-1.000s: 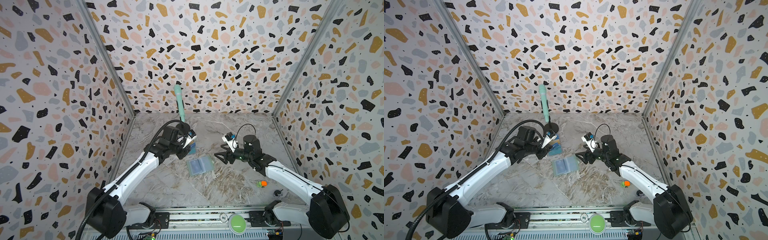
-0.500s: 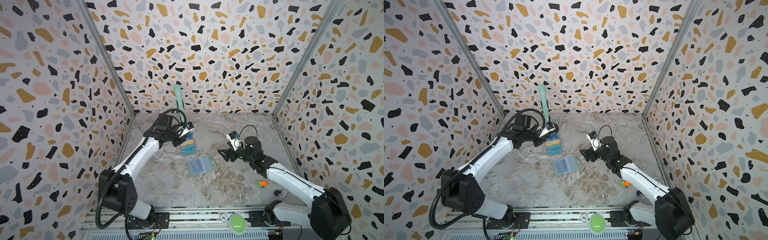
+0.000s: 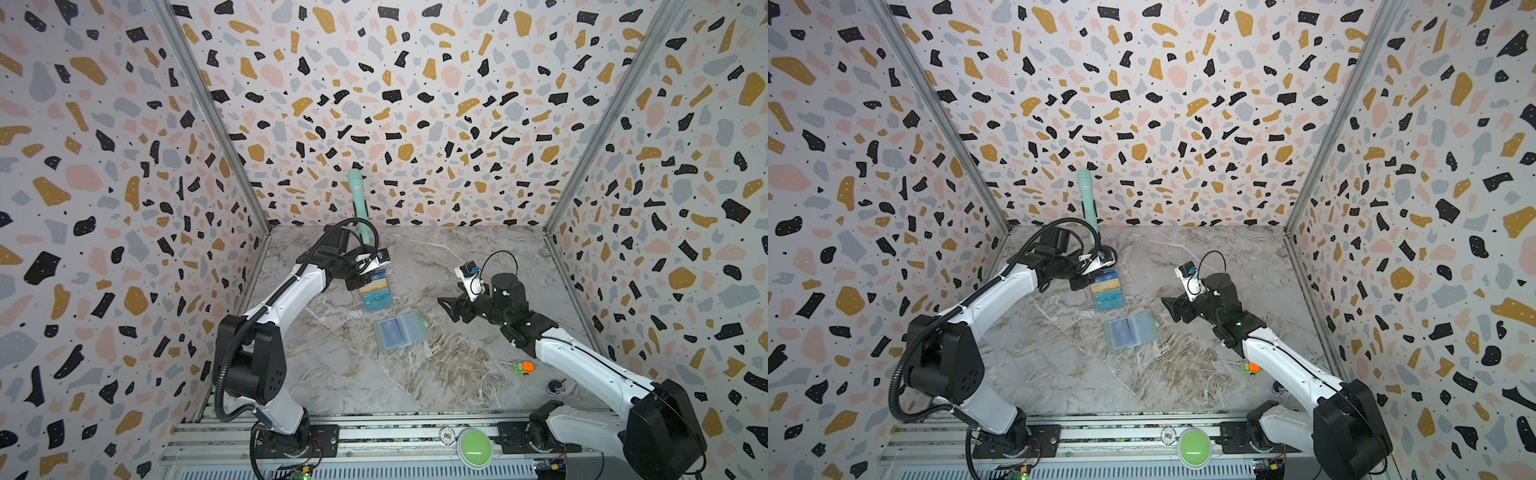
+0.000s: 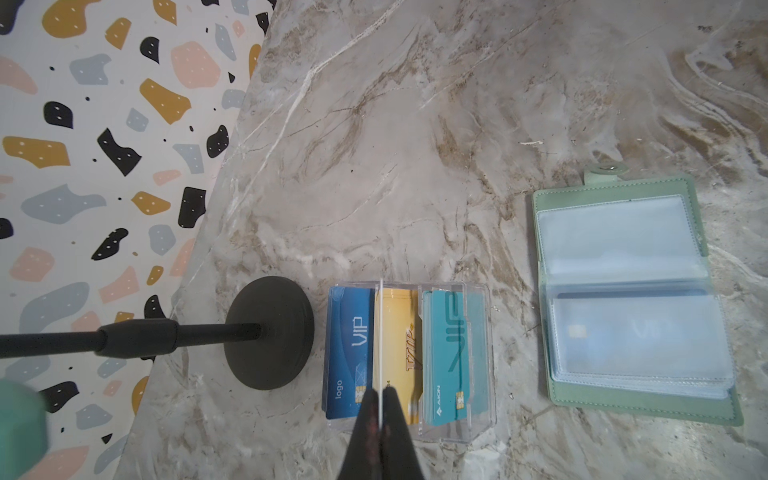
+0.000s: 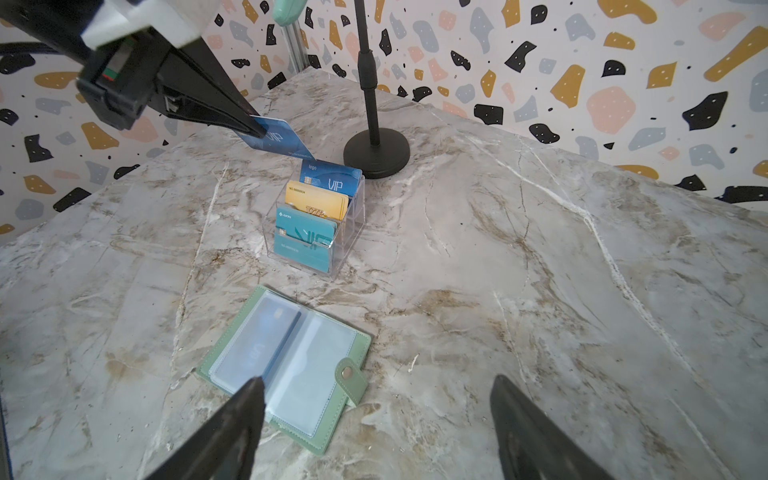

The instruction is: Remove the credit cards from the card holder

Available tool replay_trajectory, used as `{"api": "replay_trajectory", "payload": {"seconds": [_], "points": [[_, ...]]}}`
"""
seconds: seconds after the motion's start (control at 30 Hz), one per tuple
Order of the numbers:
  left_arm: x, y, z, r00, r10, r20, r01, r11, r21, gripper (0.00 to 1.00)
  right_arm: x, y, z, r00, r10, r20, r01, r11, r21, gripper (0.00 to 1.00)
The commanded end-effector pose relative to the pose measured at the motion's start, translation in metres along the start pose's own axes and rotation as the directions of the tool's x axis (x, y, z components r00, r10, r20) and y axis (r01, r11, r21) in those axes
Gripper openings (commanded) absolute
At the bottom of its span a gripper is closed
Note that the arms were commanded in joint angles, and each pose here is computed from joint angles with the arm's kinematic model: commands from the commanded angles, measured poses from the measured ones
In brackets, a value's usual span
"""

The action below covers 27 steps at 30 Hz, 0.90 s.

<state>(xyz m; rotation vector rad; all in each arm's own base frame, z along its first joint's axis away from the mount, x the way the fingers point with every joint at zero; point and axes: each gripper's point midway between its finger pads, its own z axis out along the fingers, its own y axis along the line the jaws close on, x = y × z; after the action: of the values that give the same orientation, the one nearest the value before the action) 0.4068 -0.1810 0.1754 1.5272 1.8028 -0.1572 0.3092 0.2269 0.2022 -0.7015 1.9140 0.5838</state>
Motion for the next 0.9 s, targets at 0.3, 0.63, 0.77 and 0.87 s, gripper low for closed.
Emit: {"api": "replay_trajectory", "payload": {"seconds": [0.3, 0.63, 0.77, 0.87], "points": [[0.008, 0.022, 0.019, 1.0, -0.028, 0.012, 0.028, 0.999, -0.032, 0.0, -0.002, 0.001, -0.01, 1.0, -0.006, 0.01, 0.006, 1.0, 0.002, 0.85], [0.021, 0.023, 0.033, 0.999, -0.054, -0.001, 0.054, 0.998, -0.016, 0.0, -0.003, 0.006, -0.013, 1.0, -0.007, 0.022, 0.007, 1.0, -0.015, 0.85], [0.022, 0.023, 0.038, 0.998, -0.063, 0.001, 0.063, 0.998, -0.004, 0.0, -0.005, 0.007, -0.015, 1.0, -0.008, 0.029, 0.009, 1.0, -0.02, 0.85], [0.022, 0.025, 0.04, 0.998, -0.063, 0.005, 0.063, 0.998, -0.009, 0.0, -0.005, 0.007, -0.015, 0.999, -0.009, 0.033, 0.01, 1.0, -0.022, 0.85]]}}
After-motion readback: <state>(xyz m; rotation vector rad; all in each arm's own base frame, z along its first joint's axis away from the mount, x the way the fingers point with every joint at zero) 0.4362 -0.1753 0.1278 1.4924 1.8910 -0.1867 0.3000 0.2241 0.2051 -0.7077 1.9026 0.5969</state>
